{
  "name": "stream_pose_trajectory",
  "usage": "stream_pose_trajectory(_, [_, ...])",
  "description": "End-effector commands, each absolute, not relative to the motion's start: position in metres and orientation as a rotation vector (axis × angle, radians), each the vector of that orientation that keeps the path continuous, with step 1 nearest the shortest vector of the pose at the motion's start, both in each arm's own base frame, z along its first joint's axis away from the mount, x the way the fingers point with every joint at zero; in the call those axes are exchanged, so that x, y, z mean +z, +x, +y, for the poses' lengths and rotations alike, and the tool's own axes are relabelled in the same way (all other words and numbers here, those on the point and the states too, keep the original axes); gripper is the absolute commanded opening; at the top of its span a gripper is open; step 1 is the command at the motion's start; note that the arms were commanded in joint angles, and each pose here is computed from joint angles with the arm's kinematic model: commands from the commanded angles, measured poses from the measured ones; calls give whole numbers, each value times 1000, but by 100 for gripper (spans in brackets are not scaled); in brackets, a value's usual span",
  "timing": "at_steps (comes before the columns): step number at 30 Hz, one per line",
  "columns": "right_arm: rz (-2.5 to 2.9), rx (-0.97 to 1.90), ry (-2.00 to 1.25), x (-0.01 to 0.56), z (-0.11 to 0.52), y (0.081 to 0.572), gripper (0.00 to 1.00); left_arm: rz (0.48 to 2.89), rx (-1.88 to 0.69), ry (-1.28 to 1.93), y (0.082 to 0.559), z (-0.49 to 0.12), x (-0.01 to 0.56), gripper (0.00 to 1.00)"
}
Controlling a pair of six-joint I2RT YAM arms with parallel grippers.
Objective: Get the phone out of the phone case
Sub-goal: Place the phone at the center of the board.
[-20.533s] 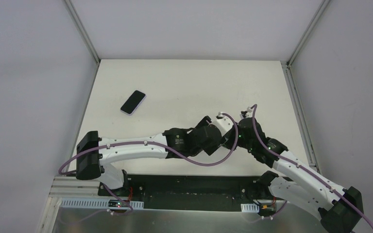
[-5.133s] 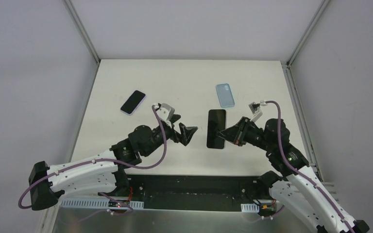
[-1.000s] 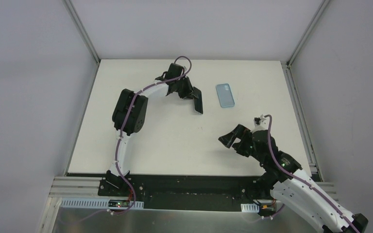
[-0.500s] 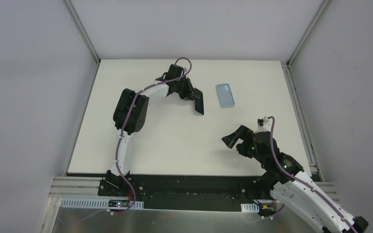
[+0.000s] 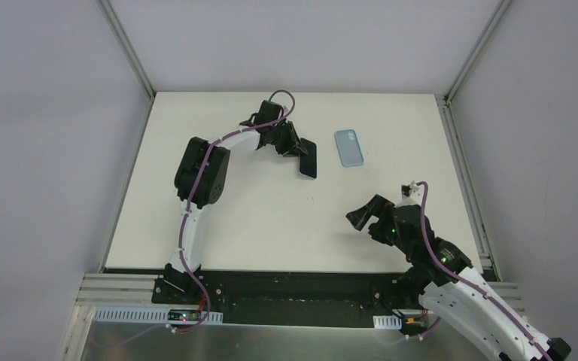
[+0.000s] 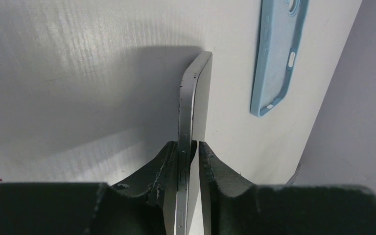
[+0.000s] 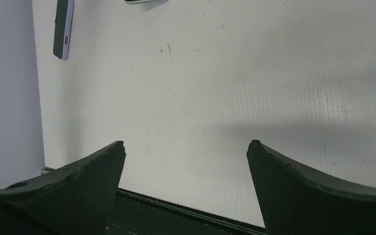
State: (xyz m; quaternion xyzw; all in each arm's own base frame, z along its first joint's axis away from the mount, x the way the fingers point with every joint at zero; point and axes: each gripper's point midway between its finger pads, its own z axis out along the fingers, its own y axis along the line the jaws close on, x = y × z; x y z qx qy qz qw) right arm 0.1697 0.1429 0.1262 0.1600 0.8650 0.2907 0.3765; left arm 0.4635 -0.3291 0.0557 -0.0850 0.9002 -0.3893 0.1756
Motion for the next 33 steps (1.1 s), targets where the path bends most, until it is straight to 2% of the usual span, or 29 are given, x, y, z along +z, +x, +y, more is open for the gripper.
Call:
stream_pose_trajectory(1, [2158, 741, 411, 145, 139, 175, 99, 2482, -1121, -205, 471, -324, 80, 22])
stream_pose_trajectory(10, [2164, 744, 413, 144, 139, 174, 99, 2489, -1086, -199, 466, -310, 76, 25])
stream_pose_trajectory(16, [2162, 744, 418, 144, 139, 174, 99, 2494, -1083, -197, 464, -306, 74, 34])
stream_pose_trajectory(22, [2162, 742, 418, 145, 138, 174, 99, 2493, -1059, -194, 460, -295, 76, 50])
stream_pose_trajectory(27, [2165, 741, 417, 143, 139, 175, 99, 2455, -985, -191, 459, -264, 88, 59])
stream_pose_trajectory(33, [2161, 737, 412, 143, 138, 175, 99, 2346, -814, -489, 478, -185, 111, 59])
